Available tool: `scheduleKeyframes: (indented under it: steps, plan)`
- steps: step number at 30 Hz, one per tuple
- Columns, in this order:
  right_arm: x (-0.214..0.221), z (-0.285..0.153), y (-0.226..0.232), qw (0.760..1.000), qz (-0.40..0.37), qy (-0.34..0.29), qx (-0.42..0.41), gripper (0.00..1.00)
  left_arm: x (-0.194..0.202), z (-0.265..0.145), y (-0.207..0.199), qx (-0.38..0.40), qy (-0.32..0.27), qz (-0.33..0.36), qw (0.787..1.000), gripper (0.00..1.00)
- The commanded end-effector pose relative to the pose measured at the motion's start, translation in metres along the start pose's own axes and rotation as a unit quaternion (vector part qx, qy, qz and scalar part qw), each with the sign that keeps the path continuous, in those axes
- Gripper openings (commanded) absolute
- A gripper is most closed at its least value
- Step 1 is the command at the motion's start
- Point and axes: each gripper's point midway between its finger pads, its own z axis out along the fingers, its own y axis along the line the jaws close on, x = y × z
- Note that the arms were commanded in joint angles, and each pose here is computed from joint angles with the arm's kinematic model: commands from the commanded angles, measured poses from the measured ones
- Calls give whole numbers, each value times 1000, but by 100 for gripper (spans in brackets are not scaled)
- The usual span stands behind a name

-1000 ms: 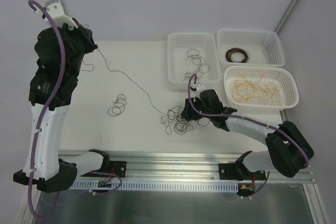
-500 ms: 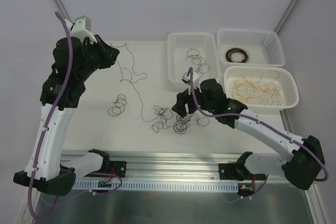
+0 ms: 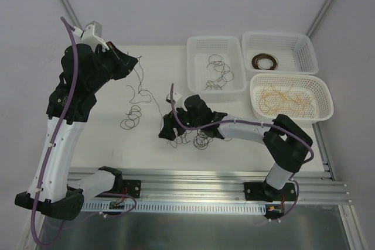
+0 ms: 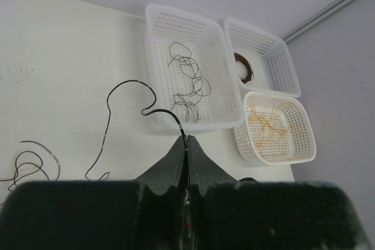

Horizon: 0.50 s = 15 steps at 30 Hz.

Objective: Untangle the cables

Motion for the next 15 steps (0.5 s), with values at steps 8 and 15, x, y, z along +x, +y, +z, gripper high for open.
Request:
scheduleKeyframes:
  steps: [8,15]
  plan:
    - [-17,46,36,996,2,-34,-77,47,4,15,3,2,4,-24,1000,0]
    - [-45,9,52,996,-32,-51,-65,1,31,33,30,-36,34,-19,999,1]
